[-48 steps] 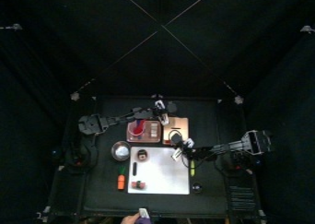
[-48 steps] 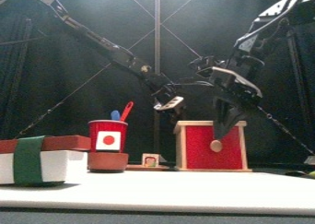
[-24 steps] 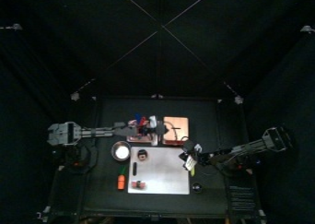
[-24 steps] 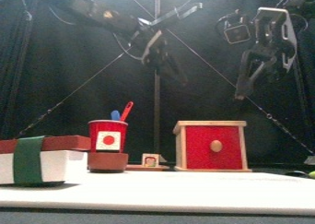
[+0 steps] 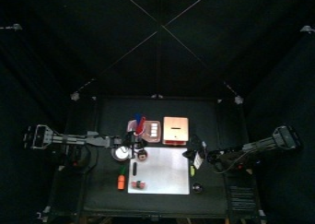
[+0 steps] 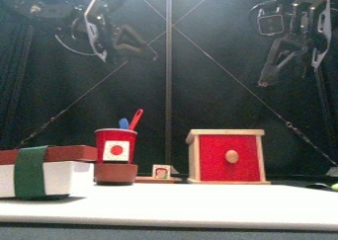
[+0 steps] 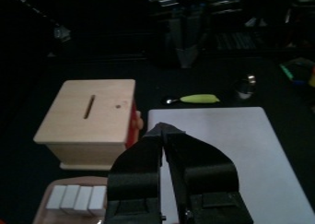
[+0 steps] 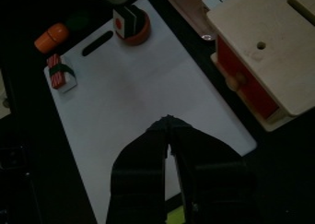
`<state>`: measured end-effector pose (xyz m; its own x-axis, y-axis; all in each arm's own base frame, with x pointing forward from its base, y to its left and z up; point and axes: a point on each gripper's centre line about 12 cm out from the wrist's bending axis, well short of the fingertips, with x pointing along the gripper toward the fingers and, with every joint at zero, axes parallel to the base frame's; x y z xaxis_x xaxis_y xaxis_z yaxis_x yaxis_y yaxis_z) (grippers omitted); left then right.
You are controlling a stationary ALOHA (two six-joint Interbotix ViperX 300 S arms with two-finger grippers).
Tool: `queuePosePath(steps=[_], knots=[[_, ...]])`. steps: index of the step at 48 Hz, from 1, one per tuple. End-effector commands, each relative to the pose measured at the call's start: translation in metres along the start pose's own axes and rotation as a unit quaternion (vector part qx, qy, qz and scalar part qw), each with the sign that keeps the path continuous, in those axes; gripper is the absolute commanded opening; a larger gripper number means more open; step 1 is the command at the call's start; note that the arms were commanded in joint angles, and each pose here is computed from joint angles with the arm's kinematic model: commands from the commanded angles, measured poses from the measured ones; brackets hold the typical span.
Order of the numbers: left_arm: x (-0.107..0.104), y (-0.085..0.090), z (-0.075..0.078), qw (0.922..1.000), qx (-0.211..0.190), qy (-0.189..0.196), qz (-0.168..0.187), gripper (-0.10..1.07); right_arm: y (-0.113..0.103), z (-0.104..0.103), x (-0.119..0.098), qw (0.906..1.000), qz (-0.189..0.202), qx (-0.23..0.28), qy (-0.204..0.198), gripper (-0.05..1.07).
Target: Close the drawer
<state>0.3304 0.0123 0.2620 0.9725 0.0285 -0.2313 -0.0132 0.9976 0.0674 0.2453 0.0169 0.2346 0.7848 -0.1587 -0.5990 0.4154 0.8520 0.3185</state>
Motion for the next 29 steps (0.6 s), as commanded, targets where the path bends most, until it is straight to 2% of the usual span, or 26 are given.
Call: queuePosePath(steps=[1,10,29], knots=[[-0.011,-0.004,0.004,0.9997,-0.006,-0.023,-0.003,0.43,0.0,0.006,-0.002,0.9999,0.003,0.002,-0.011,0.45],[-0.02,-0.004,0.001,0.9997,-0.007,-0.025,-0.003,0.43,-0.009,0.01,0.0,0.9997,-0.014,0.007,-0.018,0.44],[-0.021,-0.003,-0.006,0.9999,-0.006,-0.015,-0.001,0.43,-0.015,0.01,0.003,0.9994,-0.024,0.016,-0.017,0.45]])
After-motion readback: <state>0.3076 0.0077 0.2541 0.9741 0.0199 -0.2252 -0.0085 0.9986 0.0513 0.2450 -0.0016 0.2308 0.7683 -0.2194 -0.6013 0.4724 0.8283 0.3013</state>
